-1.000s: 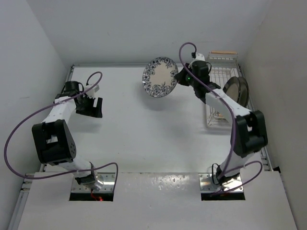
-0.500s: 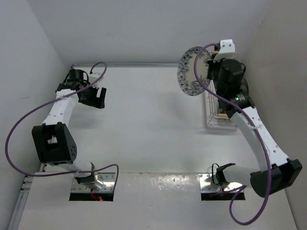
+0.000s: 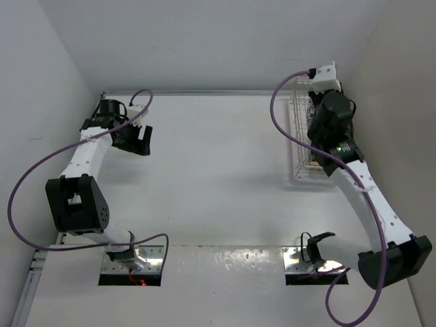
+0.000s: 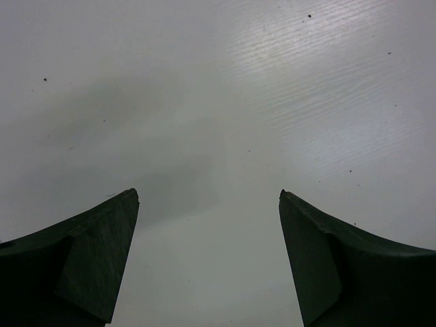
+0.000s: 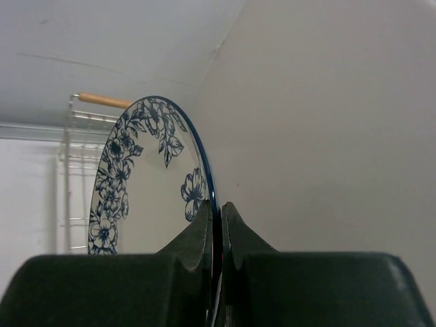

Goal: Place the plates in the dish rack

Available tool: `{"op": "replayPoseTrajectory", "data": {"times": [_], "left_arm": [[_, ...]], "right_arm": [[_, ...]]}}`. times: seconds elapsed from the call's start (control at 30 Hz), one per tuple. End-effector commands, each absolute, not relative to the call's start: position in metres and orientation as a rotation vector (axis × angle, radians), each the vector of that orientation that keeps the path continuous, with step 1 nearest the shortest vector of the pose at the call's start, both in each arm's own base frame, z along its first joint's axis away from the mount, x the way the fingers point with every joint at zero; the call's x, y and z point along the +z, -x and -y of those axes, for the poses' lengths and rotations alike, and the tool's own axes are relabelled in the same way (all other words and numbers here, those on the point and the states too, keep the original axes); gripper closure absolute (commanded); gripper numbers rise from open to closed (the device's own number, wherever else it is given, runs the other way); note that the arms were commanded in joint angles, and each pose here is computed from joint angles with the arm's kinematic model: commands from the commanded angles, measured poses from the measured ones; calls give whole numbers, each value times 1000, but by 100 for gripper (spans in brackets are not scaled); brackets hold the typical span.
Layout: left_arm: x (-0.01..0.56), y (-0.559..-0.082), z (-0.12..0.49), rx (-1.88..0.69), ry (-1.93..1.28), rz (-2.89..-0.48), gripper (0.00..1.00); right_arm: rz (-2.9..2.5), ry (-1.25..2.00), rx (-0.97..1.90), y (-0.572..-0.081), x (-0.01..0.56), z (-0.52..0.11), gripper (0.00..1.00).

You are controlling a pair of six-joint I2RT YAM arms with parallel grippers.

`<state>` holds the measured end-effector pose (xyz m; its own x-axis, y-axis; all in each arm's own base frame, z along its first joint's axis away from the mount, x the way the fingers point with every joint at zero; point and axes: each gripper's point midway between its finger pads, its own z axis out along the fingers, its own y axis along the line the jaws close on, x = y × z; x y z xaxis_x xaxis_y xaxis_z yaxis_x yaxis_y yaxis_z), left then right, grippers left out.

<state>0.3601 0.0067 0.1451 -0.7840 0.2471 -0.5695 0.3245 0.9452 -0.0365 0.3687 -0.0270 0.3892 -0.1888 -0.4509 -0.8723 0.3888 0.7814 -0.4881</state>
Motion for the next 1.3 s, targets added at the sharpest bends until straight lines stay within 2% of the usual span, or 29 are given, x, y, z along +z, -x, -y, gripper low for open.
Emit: {"op": "replayPoseTrajectory", "data": {"times": [0.0, 0.7, 1.27], "left_arm": [[154, -357, -2, -198, -403, -2485, 12], [147, -353, -2, -205, -402, -2503, 12], [144, -353, -2, -205, -413, -2509, 12]], "right_arm": [[-1410, -6, -833, -366, 447, 46, 100], [-1700, 70, -824, -405, 326, 38, 100], [-1833, 120, -817, -416, 279, 30, 100]]}}
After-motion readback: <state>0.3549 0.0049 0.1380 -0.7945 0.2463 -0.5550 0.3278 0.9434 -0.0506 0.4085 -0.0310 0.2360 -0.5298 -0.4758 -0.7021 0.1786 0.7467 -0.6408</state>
